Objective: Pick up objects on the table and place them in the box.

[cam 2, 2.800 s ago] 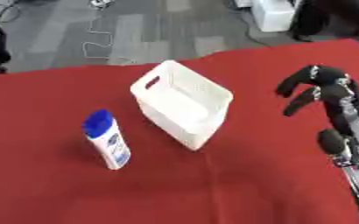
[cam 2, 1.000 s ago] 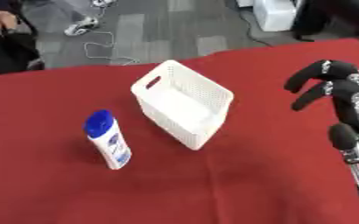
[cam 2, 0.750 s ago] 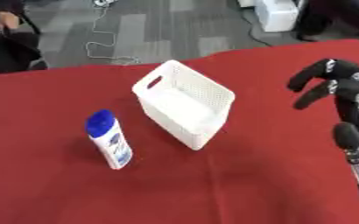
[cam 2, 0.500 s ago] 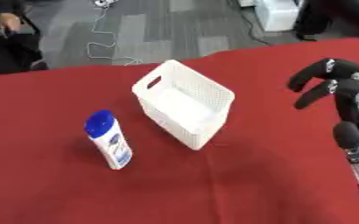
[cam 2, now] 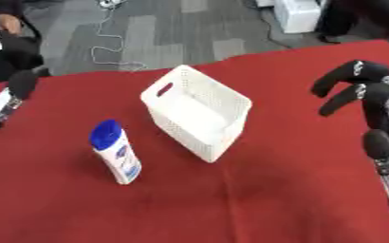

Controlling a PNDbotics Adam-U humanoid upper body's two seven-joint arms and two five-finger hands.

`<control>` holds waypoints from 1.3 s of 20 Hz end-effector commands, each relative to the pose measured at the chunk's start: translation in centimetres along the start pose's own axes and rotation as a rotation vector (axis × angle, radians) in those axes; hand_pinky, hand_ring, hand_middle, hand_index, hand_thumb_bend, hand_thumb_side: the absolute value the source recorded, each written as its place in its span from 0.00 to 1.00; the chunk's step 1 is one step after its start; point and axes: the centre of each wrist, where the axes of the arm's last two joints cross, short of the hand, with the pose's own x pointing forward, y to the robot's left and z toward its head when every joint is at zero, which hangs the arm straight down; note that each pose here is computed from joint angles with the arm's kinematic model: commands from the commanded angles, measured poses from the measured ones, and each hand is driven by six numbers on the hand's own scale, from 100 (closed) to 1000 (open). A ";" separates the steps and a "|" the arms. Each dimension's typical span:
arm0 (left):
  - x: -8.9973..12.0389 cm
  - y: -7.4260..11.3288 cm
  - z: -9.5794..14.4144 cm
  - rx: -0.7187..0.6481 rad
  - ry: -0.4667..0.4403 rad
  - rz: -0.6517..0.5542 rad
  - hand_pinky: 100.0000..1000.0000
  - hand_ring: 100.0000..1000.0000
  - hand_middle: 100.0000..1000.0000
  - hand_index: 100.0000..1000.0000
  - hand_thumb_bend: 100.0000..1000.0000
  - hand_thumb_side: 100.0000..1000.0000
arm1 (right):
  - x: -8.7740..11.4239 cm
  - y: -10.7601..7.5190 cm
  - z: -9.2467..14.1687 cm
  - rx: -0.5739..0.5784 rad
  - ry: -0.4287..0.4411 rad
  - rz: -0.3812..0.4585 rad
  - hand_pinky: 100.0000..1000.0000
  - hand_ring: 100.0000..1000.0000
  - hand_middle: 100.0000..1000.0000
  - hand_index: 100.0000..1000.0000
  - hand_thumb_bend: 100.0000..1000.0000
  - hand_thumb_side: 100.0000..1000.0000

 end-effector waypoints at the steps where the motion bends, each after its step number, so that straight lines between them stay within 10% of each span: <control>1: -0.1 0.4 -0.3 -0.037 -0.017 -0.045 0.74 0.62 0.58 0.72 0.27 1.00 | 0.0 -0.8 -0.7 0.023 -0.026 0.015 0.33 0.47 0.53 0.44 0.37 1.00; 15: 0.4 -0.3 -0.1 -0.297 -0.120 -0.067 0.75 0.64 0.61 0.73 0.24 1.00 | 0.0 -0.8 -0.7 0.029 -0.025 0.012 0.33 0.47 0.53 0.43 0.37 1.00; 26: -0.1 -1.6 1.1 -0.308 -0.021 -0.011 0.76 0.64 0.63 0.77 0.29 1.00 | 0.0 -0.7 -0.6 0.030 -0.022 0.014 0.33 0.47 0.53 0.43 0.38 1.00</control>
